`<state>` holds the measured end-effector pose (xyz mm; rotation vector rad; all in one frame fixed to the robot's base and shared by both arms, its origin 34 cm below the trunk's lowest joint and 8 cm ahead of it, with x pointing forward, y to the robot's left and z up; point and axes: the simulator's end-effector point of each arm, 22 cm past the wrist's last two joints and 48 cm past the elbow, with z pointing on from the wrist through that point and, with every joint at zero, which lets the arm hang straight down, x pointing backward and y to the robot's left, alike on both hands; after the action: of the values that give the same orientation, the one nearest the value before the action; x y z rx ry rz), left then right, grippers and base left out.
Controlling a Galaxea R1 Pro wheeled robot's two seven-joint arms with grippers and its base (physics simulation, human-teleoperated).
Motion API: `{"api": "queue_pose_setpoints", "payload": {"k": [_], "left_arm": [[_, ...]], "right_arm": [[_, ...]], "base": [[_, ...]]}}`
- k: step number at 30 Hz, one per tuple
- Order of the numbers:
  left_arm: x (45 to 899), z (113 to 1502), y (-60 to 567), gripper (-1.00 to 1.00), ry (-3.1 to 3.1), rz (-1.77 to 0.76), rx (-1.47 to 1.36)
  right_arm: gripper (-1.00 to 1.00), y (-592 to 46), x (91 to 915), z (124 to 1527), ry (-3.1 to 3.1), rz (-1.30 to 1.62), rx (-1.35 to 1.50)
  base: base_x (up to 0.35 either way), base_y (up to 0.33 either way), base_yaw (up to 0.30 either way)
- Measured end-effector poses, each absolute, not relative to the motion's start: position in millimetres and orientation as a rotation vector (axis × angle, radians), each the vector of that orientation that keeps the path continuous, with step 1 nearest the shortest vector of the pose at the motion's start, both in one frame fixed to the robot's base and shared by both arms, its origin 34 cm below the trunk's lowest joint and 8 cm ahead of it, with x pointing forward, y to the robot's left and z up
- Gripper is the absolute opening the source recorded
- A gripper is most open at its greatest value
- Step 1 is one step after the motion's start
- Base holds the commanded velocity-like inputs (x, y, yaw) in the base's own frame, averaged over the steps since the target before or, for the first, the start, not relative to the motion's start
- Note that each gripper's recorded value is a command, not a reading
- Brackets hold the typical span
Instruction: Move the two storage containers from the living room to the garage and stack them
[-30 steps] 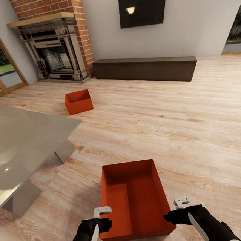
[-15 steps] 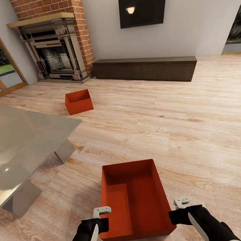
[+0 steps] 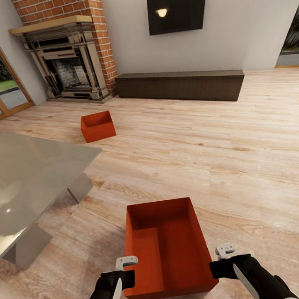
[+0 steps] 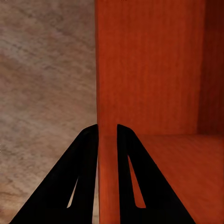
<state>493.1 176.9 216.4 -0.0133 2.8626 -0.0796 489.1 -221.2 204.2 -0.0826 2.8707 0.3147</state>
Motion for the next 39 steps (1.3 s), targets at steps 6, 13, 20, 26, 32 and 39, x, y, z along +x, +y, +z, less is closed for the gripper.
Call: {"api": "queue_pose_setpoints", "payload": {"k": [6, 13, 20, 26, 32, 39], "left_arm": [[493.3, 216.6, 177.0, -1.00, 2.862, -0.077, -0.010], [493.4, 216.7, 177.0, -1.00, 2.862, -0.077, -0.009], [495.6, 220.1, 176.9, -1.00, 2.854, -0.077, -0.009], [502.4, 230.9, 176.8, -1.00, 2.830, -0.076, -0.010], [506.2, 244.5, 176.9, -1.00, 2.830, -0.075, -0.010], [510.6, 260.3, 176.9, -1.00, 2.830, -0.075, -0.011]], "right_arm": [[-1.00, -221.1, 488.5, 203.9, 2.872, 0.315, -0.081], [-1.00, -221.0, 488.6, 204.0, 2.872, 0.315, -0.080], [-1.00, -221.2, 490.9, 207.4, 2.864, 0.313, -0.082], [-1.00, -221.3, 498.2, 218.2, 2.840, 0.310, -0.085], [-1.00, -221.2, 501.9, 231.7, 2.839, 0.310, -0.085], [-1.00, -221.3, 506.3, 247.4, 2.838, 0.310, -0.087]], "base": [[0.000, 0.000, 0.000], [0.000, 0.000, 0.000], [0.000, 0.000, 0.000], [0.000, 0.000, 0.000], [0.000, 0.000, 0.000], [0.000, 0.000, 0.000]]}}
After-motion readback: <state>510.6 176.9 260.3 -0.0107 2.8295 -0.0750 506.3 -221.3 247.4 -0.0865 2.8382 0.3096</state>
